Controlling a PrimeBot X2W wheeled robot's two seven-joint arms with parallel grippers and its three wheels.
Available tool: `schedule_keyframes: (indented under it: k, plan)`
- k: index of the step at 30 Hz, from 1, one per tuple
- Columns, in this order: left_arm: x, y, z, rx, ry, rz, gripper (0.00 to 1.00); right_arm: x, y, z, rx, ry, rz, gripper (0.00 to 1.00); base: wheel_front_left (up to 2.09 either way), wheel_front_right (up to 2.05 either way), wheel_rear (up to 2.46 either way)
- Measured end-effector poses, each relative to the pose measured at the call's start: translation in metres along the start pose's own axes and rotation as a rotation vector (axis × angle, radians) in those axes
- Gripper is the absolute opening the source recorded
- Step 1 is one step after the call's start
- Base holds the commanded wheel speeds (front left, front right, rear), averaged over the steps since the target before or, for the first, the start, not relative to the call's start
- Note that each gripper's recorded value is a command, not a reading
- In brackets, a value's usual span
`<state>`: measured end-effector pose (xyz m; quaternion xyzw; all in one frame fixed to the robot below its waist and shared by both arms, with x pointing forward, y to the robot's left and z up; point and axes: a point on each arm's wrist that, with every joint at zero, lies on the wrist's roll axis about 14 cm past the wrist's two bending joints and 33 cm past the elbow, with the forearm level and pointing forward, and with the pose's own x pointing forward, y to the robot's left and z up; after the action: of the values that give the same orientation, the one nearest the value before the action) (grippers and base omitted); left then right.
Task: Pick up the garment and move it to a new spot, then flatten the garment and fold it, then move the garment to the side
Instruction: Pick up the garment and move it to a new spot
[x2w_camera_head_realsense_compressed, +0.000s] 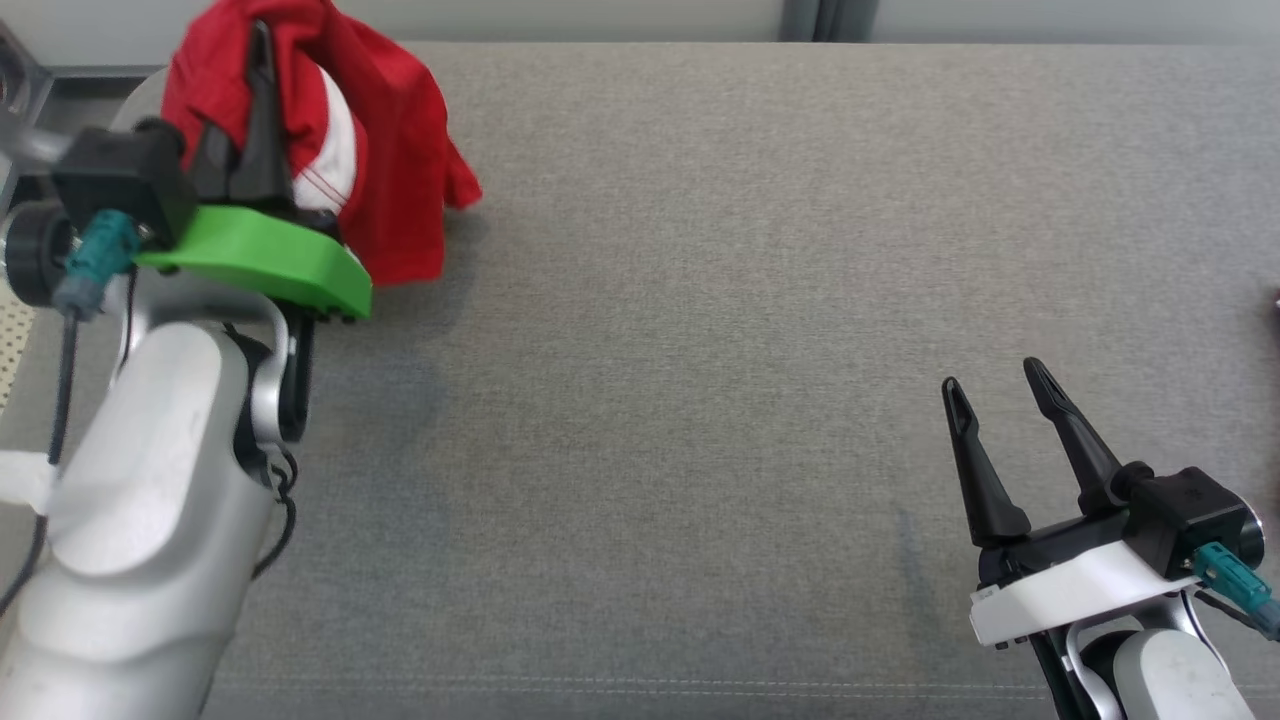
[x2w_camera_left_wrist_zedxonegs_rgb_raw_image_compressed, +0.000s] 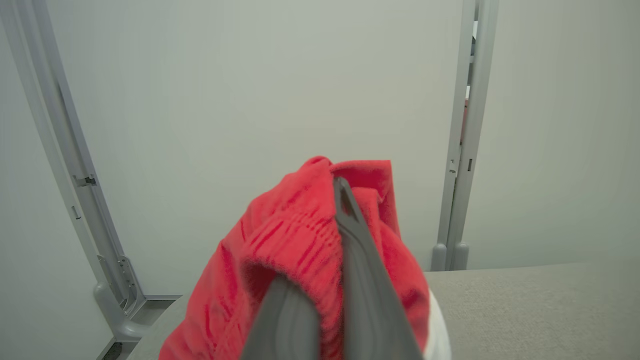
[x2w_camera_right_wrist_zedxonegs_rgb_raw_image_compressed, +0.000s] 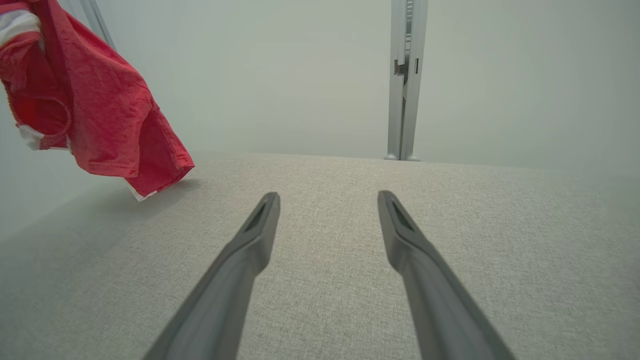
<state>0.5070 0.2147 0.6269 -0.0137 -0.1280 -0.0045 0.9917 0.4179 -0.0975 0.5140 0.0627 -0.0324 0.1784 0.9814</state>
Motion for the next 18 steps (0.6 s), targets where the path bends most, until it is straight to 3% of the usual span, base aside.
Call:
schedule_keyframes:
  k: [3, 18]
  plan:
    - [-0.02, -0.042, -0.001, -0.02, 0.03, -0.093, 0.0, -0.013, -0.006, 0.012, -0.016, -0.026, -0.033, 1.0, 0.0, 0.0, 0.0]
    - [-0.061, -0.176, -0.029, -0.151, 0.195, -0.398, 0.0, -0.075, -0.046, 0.054, -0.053, -0.116, -0.228, 1.0, 0.0, 0.0, 0.0]
